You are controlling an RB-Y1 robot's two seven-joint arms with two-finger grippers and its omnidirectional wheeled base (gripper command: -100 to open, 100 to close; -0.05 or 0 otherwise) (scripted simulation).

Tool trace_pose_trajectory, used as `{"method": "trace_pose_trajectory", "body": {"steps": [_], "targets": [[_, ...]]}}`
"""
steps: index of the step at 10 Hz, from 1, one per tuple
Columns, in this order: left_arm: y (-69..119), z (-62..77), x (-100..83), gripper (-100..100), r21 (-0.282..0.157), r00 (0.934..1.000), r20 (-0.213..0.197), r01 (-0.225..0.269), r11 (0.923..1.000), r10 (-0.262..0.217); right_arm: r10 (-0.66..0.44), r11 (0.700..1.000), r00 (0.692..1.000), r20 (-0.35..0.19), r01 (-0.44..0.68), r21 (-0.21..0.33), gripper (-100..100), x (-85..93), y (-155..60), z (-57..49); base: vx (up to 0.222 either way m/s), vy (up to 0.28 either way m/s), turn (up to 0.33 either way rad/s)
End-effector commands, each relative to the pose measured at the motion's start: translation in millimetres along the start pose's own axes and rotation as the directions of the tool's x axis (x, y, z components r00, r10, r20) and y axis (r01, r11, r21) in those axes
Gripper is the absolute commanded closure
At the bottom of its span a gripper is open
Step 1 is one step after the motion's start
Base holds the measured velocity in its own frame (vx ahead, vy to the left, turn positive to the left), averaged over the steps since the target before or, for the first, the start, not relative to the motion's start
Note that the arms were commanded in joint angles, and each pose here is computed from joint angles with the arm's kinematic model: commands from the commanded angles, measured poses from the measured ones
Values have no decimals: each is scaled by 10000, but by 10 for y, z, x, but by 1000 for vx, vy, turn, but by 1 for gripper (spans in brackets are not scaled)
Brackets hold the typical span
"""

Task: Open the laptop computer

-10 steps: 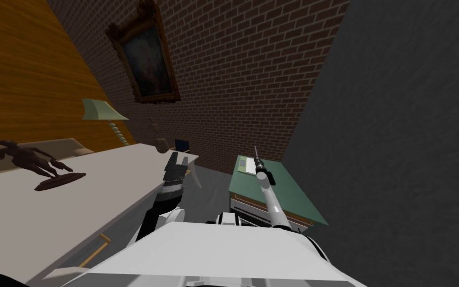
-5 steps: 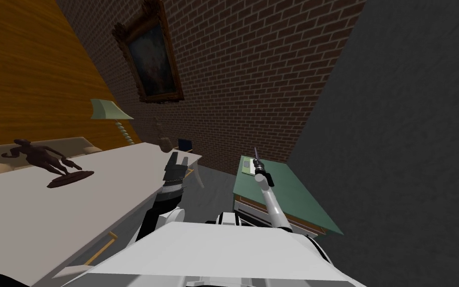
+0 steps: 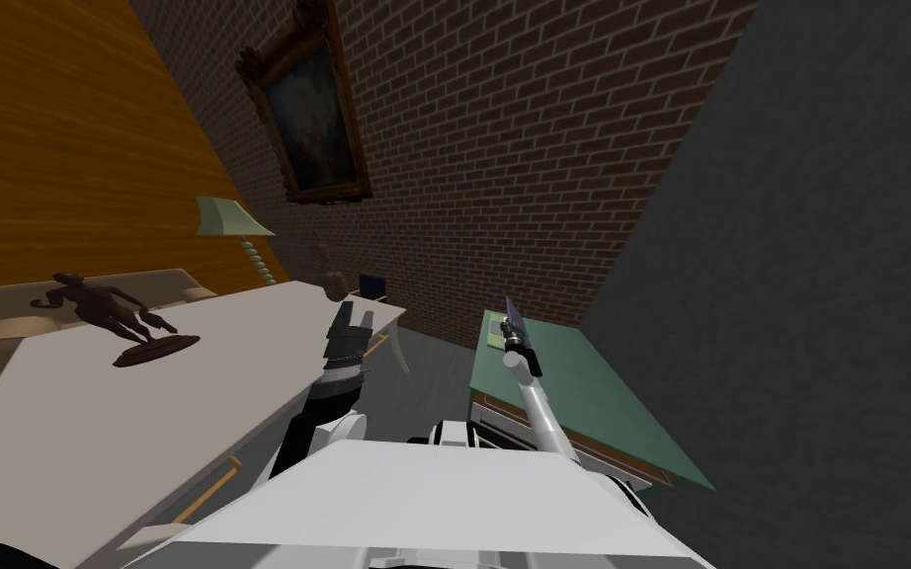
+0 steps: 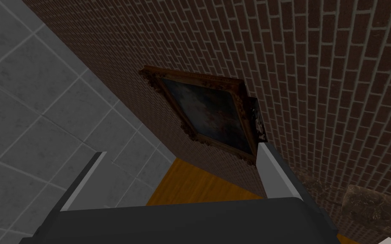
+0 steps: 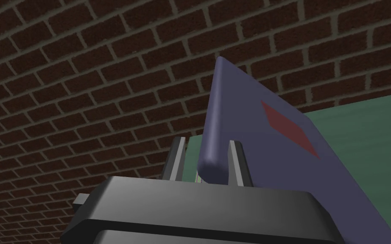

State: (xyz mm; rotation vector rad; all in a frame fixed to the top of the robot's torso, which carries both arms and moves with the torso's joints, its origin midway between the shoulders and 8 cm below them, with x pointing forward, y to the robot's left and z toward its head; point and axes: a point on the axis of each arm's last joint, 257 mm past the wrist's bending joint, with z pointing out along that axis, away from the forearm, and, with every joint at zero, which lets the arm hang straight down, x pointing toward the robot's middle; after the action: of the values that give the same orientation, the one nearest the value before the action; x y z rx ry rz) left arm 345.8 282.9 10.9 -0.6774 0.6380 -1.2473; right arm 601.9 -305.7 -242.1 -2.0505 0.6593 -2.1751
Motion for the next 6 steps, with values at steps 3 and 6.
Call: {"method": "trace_pose_trajectory", "body": {"steps": [3,6], "targets": [[0,0,0,0,0,10000,0,-1,10000,1,-1456,9890,9893,22,1457,-241,100,-230,141,-181,4,15,3],[0,0,0,0,0,10000,0,0,10000,0,-2272,9729,9738,82,2274,-424,100,-364,263,-299,3,7,-4]]}}
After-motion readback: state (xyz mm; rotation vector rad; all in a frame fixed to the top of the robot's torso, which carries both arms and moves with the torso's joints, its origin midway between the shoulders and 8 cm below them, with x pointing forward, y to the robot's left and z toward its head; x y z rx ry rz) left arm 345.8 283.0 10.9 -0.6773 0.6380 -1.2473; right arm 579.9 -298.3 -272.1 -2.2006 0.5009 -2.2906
